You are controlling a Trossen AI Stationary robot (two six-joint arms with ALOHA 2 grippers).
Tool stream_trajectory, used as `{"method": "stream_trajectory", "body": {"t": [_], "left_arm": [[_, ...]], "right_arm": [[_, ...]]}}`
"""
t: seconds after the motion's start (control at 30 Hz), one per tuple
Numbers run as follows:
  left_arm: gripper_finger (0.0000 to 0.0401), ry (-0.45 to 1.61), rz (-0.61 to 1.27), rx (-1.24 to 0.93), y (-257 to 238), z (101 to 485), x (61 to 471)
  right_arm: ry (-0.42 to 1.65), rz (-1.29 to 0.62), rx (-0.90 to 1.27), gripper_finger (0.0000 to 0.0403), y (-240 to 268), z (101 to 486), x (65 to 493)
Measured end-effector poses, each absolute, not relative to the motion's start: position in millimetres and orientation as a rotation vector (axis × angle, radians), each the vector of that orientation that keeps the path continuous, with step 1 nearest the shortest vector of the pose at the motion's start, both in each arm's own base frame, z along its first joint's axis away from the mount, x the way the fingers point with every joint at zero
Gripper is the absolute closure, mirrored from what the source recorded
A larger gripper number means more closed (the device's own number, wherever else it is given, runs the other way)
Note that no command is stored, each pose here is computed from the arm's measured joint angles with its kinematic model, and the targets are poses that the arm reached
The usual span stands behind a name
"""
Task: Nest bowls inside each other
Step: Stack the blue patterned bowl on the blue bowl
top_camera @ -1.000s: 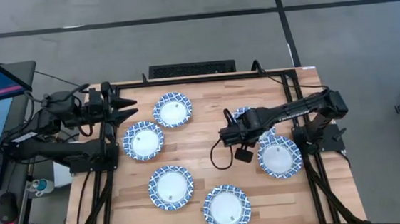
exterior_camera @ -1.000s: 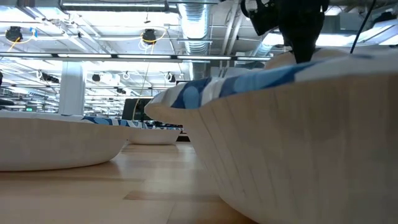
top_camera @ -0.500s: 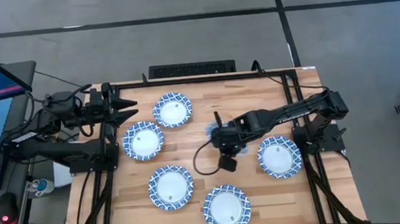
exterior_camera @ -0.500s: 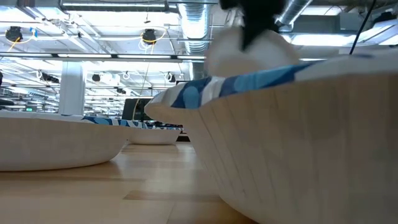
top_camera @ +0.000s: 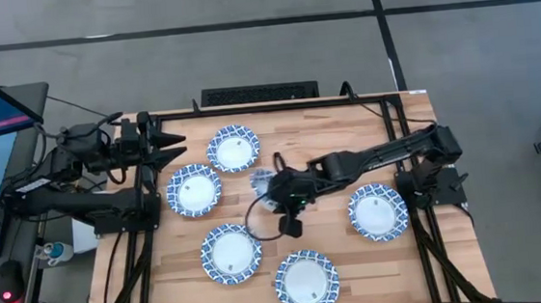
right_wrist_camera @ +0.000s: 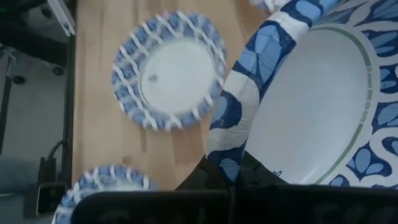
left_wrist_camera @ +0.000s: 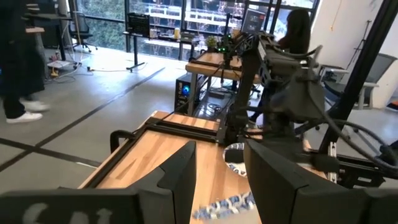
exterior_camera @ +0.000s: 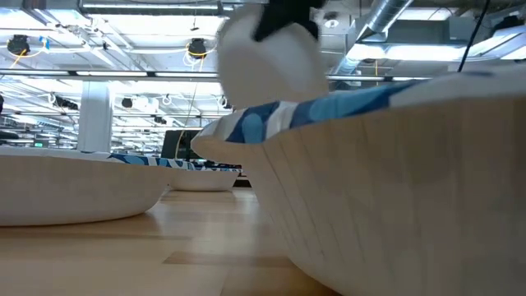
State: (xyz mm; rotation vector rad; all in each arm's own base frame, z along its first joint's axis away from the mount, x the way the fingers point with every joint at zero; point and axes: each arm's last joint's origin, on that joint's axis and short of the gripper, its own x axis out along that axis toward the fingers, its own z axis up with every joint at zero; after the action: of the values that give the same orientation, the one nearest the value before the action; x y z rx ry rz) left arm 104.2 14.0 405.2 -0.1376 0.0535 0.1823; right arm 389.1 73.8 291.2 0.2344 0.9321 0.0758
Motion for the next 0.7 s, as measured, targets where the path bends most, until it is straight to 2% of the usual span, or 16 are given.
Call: {"method": "stream_trajectory", "body": {"t": [0.2, 0.37, 0.7], "left_arm": [[0.0276, 0.033, 0.175, -0.144, 14, 407, 105], [0.0276, 0.011, 0.171, -0.136, 13, 409, 98], [0.0276, -0.018, 0.168, -0.109, 11, 411, 84]], "right_arm": [[0.946, 0.145, 0.118, 0.0401, 85, 301, 429], [0.855, 0.257, 0.072, 0.0399, 94, 315, 455], [0.936, 0.384, -0.003, 0.0401, 120, 282, 479]]}}
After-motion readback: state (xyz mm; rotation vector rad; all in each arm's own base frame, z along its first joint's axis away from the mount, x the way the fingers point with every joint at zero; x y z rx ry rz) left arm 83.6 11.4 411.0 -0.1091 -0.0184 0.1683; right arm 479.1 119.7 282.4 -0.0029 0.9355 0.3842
